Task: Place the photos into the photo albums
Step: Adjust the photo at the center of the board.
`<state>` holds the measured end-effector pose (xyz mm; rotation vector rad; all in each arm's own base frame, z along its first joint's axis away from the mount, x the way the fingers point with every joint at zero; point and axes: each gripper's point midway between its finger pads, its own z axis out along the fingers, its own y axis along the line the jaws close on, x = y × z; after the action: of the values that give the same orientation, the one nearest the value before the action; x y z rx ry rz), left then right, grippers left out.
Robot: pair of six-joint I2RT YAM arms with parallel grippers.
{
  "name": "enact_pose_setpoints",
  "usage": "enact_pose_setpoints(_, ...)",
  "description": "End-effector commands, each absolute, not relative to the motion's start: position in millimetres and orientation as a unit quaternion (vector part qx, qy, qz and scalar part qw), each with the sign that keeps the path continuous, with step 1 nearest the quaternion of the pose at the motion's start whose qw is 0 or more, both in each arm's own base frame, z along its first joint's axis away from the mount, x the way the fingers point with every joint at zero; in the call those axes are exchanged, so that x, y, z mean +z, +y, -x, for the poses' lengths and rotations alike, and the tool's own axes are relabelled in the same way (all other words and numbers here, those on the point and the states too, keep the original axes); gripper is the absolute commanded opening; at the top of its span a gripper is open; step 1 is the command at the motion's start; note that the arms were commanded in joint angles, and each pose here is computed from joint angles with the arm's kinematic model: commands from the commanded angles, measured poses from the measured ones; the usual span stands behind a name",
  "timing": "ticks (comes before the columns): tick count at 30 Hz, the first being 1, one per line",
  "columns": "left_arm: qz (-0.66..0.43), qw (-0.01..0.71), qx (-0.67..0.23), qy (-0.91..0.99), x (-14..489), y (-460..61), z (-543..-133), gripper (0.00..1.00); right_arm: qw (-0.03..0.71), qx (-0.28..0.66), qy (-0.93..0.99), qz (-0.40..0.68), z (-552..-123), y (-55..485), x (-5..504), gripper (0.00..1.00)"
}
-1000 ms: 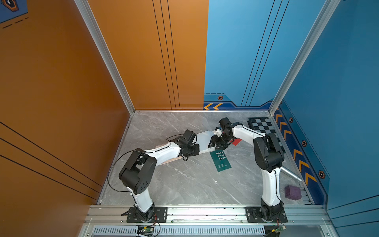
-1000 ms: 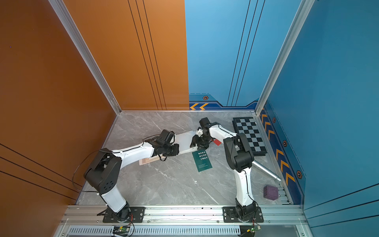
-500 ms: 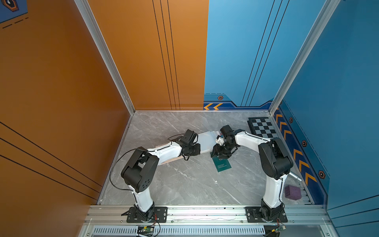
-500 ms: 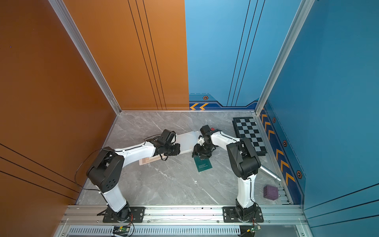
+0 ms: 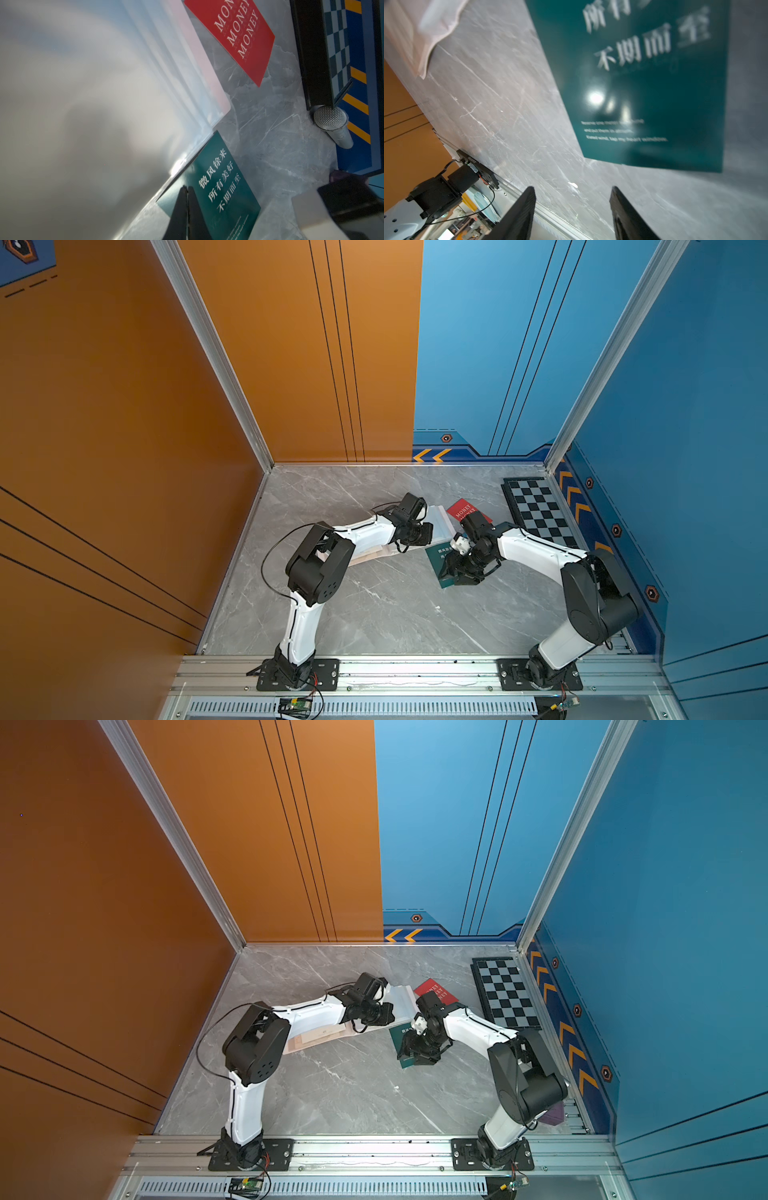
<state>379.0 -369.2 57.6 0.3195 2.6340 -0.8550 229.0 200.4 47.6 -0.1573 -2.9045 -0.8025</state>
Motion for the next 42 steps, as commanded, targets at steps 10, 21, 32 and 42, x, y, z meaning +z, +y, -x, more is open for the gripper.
enact_pose_setpoints(10,-0.192,0.153,-0.194,0.95,24.2,-372.5,-371.6,0.06,0.036,-0.294,-0.944,0.143,-230.1,176.9,43.8,0.6)
enact_pose_setpoints(21,-0.186,0.155,-0.161,0.957,15.0,-359.9,-375.6,0.06,0.048,-0.285,-0.947,0.138,-226.2,175.4,32.6,0.6)
enact_pose_setpoints(32,-0.181,0.157,-0.152,0.959,1.8,-365.8,-385.0,0.08,0.046,-0.282,-0.949,0.136,-224.1,175.7,30.1,0.6)
enact_pose_setpoints(42,-0.175,0.127,-0.141,0.966,-3.5,-342.7,-352.7,0.07,0.029,-0.292,-0.945,0.144,-242.1,179.3,22.9,0.6)
